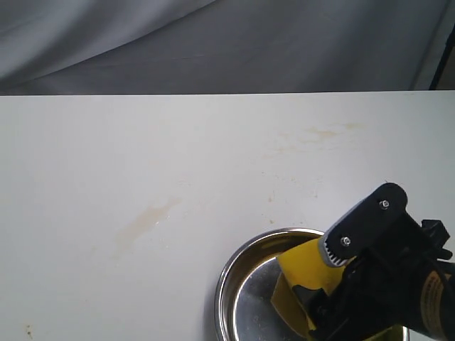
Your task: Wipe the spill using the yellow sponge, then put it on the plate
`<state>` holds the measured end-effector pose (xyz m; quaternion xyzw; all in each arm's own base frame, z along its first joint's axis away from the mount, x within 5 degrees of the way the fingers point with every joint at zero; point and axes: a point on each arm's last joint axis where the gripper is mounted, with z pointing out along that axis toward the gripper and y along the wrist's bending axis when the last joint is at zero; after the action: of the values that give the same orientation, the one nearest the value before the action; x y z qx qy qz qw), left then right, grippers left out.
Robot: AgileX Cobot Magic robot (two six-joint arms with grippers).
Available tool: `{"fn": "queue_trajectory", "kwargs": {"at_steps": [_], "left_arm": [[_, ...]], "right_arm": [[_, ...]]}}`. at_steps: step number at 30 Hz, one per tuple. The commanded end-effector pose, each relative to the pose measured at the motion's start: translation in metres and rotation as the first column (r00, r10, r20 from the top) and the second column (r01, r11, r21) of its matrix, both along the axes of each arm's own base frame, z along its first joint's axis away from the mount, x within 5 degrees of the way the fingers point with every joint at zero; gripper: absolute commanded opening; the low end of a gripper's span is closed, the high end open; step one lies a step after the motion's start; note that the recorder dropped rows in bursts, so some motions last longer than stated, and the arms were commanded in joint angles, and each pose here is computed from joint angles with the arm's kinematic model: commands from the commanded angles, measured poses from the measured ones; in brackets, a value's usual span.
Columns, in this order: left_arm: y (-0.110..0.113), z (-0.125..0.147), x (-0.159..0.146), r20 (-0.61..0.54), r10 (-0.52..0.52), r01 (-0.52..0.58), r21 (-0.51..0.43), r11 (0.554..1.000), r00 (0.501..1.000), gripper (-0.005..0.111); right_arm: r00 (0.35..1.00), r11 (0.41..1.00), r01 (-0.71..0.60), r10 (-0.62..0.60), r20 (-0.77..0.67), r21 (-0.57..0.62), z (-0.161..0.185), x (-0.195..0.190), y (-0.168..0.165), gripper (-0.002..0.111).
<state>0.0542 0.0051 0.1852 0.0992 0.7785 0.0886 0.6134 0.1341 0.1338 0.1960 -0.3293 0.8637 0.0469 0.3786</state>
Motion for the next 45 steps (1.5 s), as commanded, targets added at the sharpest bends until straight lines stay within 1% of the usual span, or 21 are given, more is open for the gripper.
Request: {"fn": "queue_trajectory", "kwargs": {"at_steps": [1,5,7,9,13,16,22,26,30,37,42,45], "left_arm": [[0.000,-0.001,0.000,0.003,-0.006,0.006,-0.003,1.000,1.000,0.000],[0.000,-0.001,0.000,0.003,-0.006,0.006,-0.003,1.000,1.000,0.000],[0.000,-0.001,0.000,0.003,-0.006,0.006,-0.003,1.000,1.000,0.000],[0.000,-0.001,0.000,0.003,-0.006,0.006,-0.003,1.000,1.000,0.000],[0.000,-0.001,0.000,0.003,-0.006,0.006,-0.003,1.000,1.000,0.000],[0.000,-0.001,0.000,0.003,-0.006,0.006,-0.003,1.000,1.000,0.000],[0.000,-0.001,0.000,0.003,-0.006,0.006,-0.003,1.000,1.000,0.000],[0.000,-0.001,0.000,0.003,-0.006,0.006,-0.003,1.000,1.000,0.000],[0.000,-0.001,0.000,0.003,-0.006,0.006,-0.003,1.000,1.000,0.000],[0.000,-0.001,0.000,0.003,-0.006,0.006,-0.003,1.000,1.000,0.000],[0.000,-0.001,0.000,0.003,-0.006,0.006,-0.003,1.000,1.000,0.000],[0.000,-0.001,0.000,0.003,-0.006,0.006,-0.003,1.000,1.000,0.000]], "right_arm": [[1.000,1.000,-0.007,0.006,0.028,0.030,0.008,0.001,0.001,0.086],[0.998,0.996,-0.008,0.002,0.068,0.086,0.021,-0.002,-0.003,0.081],[0.995,0.991,-0.012,-0.002,0.104,0.134,0.032,-0.006,-0.008,0.078],[0.989,0.977,-0.043,0.012,0.149,0.211,0.046,-0.012,-0.012,0.073],[0.965,0.915,-0.148,0.051,0.256,0.375,0.076,-0.028,-0.022,0.057],[0.943,0.874,-0.189,0.034,0.331,0.448,0.093,-0.040,-0.036,0.043],[0.918,0.801,-0.211,-0.035,0.395,0.561,0.112,-0.058,-0.062,0.015],[0.907,0.787,-0.231,-0.040,0.420,0.572,0.116,-0.063,-0.068,0.001],[0.914,0.775,-0.241,-0.022,0.406,0.585,0.115,-0.064,-0.066,0.000],[0.889,0.777,-0.359,0.115,0.444,0.517,0.113,-0.072,-0.059,0.000],[0.870,0.749,-0.425,0.181,0.459,0.509,0.114,-0.078,-0.054,0.000],[0.850,0.720,-0.473,0.223,0.477,0.508,0.116,-0.082,-0.051,0.000]]}}
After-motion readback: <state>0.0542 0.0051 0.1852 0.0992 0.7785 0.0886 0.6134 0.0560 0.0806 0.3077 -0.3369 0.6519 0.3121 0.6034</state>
